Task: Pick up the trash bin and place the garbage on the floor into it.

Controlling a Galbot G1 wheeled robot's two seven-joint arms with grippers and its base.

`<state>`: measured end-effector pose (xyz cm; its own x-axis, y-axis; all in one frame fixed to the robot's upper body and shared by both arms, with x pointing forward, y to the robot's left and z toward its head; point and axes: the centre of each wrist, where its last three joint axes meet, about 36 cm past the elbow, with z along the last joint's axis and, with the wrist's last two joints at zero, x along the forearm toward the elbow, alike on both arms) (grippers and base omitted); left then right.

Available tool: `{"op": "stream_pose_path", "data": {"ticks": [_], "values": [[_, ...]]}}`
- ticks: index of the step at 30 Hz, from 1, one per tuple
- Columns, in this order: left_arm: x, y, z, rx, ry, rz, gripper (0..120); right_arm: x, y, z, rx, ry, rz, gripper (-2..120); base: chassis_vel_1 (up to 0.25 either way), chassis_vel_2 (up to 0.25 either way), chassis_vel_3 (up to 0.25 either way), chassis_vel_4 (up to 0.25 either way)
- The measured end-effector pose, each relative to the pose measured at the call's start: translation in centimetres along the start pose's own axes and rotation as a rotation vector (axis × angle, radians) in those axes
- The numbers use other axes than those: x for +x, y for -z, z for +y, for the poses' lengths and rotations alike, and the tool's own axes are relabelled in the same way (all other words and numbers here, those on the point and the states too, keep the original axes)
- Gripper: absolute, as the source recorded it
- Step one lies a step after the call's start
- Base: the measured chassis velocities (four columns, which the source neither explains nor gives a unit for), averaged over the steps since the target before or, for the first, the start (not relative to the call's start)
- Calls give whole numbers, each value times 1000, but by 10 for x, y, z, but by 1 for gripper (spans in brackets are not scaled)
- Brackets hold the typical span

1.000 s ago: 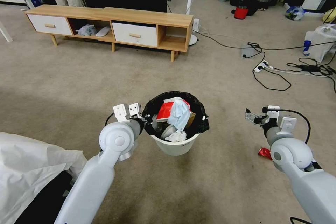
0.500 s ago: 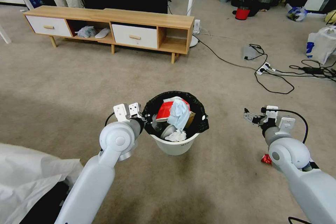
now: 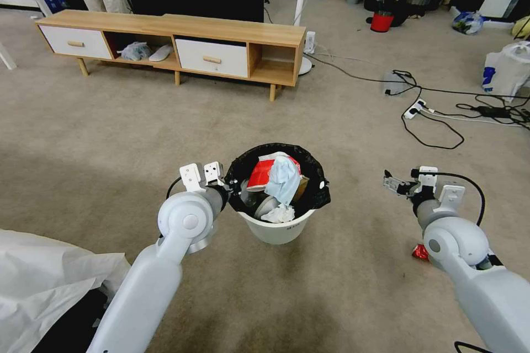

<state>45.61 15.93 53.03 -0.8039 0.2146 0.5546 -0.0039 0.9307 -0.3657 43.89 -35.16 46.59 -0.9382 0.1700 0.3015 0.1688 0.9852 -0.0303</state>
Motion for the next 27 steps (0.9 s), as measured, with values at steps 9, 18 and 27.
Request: {"op": "stream_pose_path", "data": {"ticks": [9,18,27], "values": [[0,0,0,-5,3,-6,2,1,-1,1,0,7,2,100,0,0,0,0],[-2,0,0,11,-1,-10,2,1,-1,1,-1,11,1,100,0,0,0,0],[-3,0,0,4,1,-7,2,0,-1,0,-2,18,1,100,0,0,0,0]]}}
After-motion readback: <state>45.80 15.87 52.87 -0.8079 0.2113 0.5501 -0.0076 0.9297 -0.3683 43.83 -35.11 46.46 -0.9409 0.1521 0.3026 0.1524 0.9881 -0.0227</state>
